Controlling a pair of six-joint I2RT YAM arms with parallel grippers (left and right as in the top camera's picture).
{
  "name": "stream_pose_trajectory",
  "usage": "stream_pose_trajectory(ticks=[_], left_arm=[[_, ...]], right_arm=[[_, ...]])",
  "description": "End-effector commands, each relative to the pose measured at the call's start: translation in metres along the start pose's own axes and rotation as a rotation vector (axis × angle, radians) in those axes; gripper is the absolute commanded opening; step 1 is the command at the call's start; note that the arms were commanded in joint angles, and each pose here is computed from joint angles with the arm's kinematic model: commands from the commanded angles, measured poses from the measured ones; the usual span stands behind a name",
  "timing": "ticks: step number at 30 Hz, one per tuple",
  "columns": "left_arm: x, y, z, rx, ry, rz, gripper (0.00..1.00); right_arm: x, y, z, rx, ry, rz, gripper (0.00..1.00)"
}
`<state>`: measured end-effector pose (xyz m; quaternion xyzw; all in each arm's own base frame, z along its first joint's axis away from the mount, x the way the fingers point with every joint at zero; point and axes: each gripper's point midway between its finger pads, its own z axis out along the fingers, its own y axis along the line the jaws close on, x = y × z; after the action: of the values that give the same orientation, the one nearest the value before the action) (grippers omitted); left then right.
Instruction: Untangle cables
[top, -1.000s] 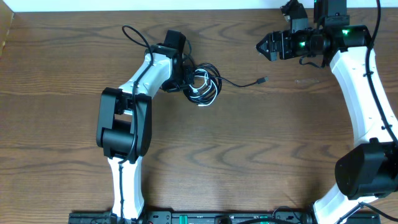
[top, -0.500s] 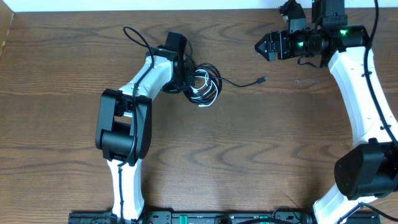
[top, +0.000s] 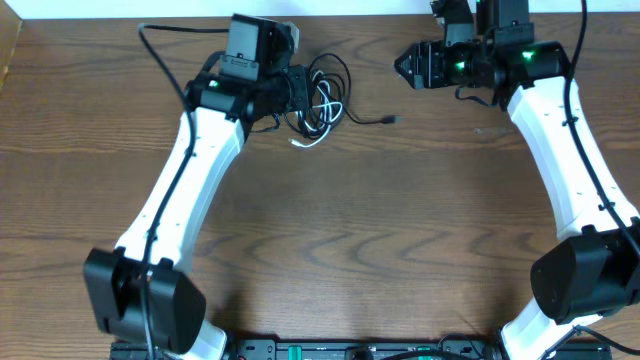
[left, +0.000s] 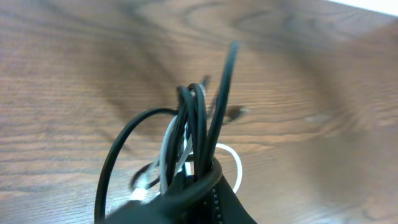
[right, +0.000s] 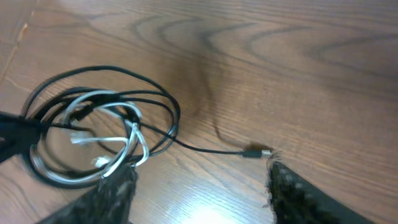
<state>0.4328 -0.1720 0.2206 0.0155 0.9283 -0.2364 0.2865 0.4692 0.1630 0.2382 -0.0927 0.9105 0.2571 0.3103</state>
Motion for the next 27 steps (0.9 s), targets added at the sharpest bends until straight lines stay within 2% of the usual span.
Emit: stream_pose_trajectory(ticks=[1, 9, 20, 23, 27], left_arm=[[-0.003, -0.015, -0.005, 0.072, -0.002, 0.017, 0.07], [-0.011, -0.020, -0.007, 0.091, -0.032, -0.024, 0.07], [-0.011, -0.019, -0.007, 0.088, -0.034, -0.024, 0.08], [-0.011, -0.019, -0.007, 0.087, -0.034, -0.024, 0.07], [-0.011, -0.019, -0.007, 0.087, -0.033, -0.024, 0.07]], right_arm=[[-0.005, 0.011, 0.001, -0.008, -0.015, 0.088, 0.58], [0.006, 0.038, 0.011, -0.040, 0.022, 0.162, 0.42], [0.039, 0.061, 0.033, -0.043, 0.143, 0.323, 0.41], [0.053, 0.065, 0.050, -0.049, 0.199, 0.365, 0.34], [0.066, 0.072, 0.075, -0.071, 0.250, 0.396, 0.32]])
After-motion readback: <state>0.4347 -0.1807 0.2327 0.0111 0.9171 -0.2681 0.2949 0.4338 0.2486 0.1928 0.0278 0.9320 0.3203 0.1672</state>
